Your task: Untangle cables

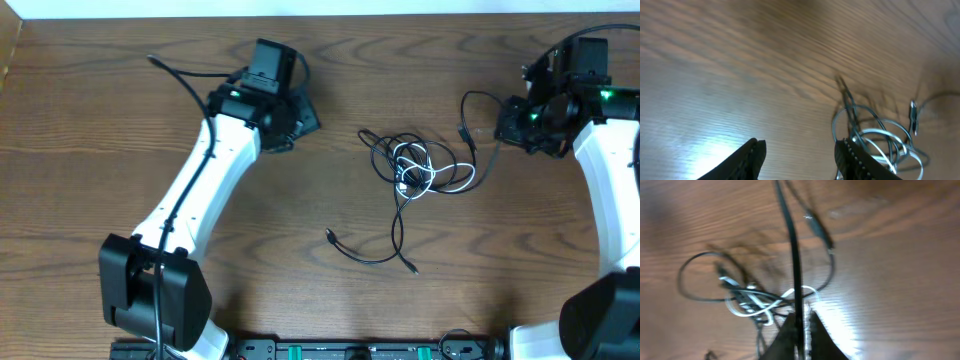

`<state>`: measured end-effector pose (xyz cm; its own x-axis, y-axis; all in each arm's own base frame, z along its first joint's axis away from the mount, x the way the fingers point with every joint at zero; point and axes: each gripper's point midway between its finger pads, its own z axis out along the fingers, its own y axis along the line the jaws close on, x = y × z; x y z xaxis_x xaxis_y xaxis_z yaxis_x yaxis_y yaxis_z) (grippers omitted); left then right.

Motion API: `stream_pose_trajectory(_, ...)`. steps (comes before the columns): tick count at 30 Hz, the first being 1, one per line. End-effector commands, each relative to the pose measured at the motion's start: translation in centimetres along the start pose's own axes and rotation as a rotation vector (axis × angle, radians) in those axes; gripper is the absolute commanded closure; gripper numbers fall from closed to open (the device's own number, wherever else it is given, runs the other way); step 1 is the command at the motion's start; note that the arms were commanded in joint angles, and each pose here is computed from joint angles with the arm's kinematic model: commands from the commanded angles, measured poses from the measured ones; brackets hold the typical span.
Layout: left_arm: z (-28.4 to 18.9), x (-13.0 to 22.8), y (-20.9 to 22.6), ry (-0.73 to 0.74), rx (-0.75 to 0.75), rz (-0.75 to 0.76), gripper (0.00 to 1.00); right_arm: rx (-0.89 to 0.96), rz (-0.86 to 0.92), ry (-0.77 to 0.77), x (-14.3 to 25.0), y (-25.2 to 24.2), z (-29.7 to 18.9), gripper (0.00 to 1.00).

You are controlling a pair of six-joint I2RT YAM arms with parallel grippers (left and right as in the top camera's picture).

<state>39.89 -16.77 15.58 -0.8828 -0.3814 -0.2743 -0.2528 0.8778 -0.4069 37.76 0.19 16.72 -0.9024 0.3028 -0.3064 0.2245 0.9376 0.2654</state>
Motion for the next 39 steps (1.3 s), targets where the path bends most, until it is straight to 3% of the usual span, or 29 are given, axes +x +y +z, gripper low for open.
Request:
stream_pose_trajectory(1, 0.1, 0.7, -1.9, -0.003, 0.036, 0.076, 0.50, 0.090, 0.028, 0.024, -0.1, -2.1, 1.2, 0.66)
stream_pose_trajectory(3, 0.2, 1.1, -3.0, -0.011, 0.058, 0.112, 0.50, 0.098, 0.033, 0.058, 0.3, -2.3, 2.0, 0.44)
stream_pose_trajectory(4, 0.2, 1.3, -3.6, -0.015, 0.070, 0.136, 0.50, 0.097, 0.036, 0.076, 0.6, -2.4, 2.4, 0.39)
stream_pose_trajectory(12, 1.1, 3.8, -7.0, -0.007, 0.126, 0.292, 0.50, -0.078, -0.070, 0.092, 0.7, 0.5, 2.5, 0.35)
stream_pose_trajectory(20, 4.1, 6.3, -9.3, 0.038, 0.161, 0.358, 0.50, -0.082, -0.072, 0.085, 0.5, 0.6, 2.5, 0.31)
stream_pose_trajectory(24, 5.4, 7.5, -11.2, 0.076, 0.253, 0.413, 0.50, -0.068, -0.076, 0.088, 0.6, 0.2, 2.5, 0.23)
stream_pose_trajectory(39, 10.8, 12.2, -14.0, 0.116, 0.299, 0.542, 0.43, 0.330, 0.319, 0.060, 0.8, -14.2, -0.6, 0.04)
